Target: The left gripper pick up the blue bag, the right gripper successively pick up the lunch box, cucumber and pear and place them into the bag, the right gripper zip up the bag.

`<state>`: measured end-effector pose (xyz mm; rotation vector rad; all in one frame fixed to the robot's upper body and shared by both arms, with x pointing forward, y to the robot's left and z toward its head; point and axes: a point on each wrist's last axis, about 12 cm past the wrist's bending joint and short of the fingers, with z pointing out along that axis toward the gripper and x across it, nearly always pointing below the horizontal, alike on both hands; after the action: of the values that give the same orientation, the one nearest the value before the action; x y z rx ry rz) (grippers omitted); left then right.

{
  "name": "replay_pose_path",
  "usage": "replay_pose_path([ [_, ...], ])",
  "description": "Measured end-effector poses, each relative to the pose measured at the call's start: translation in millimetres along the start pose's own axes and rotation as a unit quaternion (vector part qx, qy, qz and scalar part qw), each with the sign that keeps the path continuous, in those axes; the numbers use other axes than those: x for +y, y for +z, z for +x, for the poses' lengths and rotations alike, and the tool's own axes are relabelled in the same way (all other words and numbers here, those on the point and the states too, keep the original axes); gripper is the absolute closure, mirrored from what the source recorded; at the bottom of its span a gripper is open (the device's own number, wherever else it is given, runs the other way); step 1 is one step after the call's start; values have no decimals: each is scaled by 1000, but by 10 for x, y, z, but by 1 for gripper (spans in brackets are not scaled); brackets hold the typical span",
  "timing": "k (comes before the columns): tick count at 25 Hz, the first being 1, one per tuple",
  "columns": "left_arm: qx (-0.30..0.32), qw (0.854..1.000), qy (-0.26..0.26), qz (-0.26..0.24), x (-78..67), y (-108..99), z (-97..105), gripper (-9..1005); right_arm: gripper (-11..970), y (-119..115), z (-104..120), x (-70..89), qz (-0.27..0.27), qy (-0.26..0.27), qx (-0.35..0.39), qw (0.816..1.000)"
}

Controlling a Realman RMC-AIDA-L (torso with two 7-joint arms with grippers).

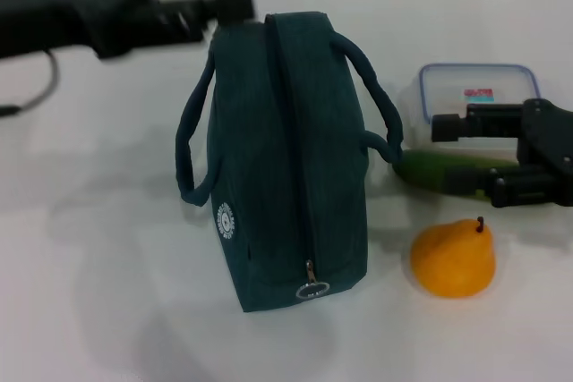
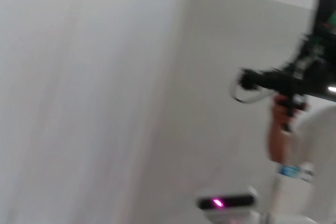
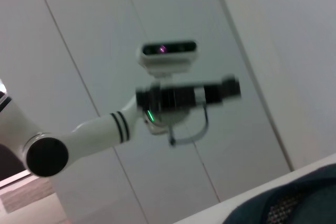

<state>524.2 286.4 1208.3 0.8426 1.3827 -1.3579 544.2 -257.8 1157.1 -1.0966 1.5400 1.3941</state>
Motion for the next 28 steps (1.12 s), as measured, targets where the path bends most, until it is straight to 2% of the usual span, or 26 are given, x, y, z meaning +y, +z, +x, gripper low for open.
replay_pose_path([
  [3, 21, 996, -43, -74, 5, -146, -193, 155, 224, -44, 32, 16, 7, 3, -6, 1000],
  [5, 47, 986, -89, -134, 16, -239, -296, 168, 224, -62, 51, 25, 10, 5, -8, 1000],
  [8, 103, 962, -151, -204, 27, -268, -389, 204, 225, -109, 99, 43, 18, 11, -10, 1000],
  [11, 160, 937, -191, -244, 66, -181, -397, 247, 225, -173, 141, 63, 30, 17, -17, 999],
  [14, 221, 912, -234, -253, 137, -14, -367, 291, 225, -235, 167, 82, 40, 18, -27, 999],
  [17, 250, 901, -253, -249, 182, 100, -347, 334, 225, -287, 190, 98, 49, 19, -34, 998],
  [20, 277, 885, -263, -265, 251, 201, -356, 334, 225, -314, 210, 112, 53, 19, -35, 998],
  [28, 309, 863, -279, -288, 367, 355, -380, 341, 225, -333, 250, 133, 57, 8, -37, 998],
])
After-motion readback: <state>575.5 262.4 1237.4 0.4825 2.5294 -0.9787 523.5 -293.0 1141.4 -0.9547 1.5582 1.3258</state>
